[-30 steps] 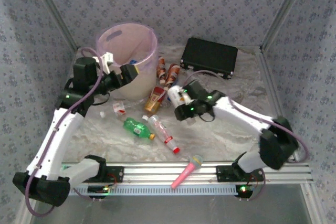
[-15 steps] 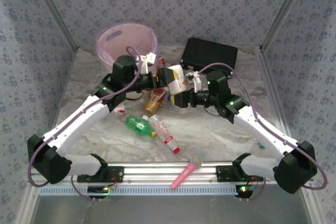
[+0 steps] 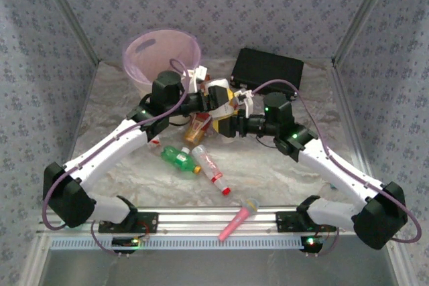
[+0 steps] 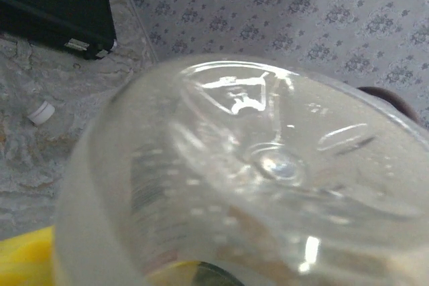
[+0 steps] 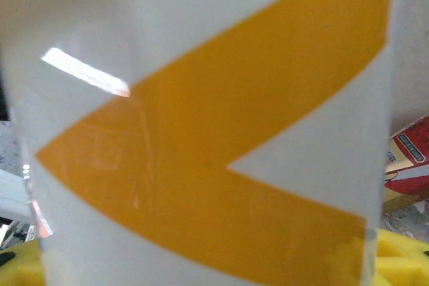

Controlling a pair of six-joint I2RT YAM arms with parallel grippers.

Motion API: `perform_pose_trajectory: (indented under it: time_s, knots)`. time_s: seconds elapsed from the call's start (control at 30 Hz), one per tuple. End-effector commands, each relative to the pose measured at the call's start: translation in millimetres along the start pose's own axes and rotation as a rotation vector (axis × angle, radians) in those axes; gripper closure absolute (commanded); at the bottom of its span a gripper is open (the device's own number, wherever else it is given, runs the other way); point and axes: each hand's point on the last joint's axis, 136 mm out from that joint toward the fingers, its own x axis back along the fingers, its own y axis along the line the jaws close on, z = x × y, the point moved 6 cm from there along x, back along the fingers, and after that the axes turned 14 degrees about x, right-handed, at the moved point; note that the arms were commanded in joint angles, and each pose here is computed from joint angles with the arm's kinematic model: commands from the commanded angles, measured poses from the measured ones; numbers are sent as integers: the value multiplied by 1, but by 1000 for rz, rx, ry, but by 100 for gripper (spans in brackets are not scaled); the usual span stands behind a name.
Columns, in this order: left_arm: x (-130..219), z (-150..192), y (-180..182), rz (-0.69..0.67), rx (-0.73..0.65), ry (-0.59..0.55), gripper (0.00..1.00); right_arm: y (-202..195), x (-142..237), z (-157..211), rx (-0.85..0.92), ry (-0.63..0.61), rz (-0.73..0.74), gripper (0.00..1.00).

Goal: Put the plastic bottles in the bin

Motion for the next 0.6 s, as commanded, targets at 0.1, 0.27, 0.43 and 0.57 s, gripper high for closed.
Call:
perform_pose_trajectory:
  time_s: [0.1,0.27,0.43,0.57]
  knots:
    - [-4,-1,-7,20,-10,11,35,2,-6,-16,37,-32,-11,47]
    - [-3,-7,-11,-10,-34,6,37,1,-4,-15,48,5,5,24]
    - [1,-25,-13,-22,-35,-8,41,1,15,-15,56,46,50,0]
    - [13,-49,-22,-49,-75,-49,41,0,41,-9,59,55,118,0]
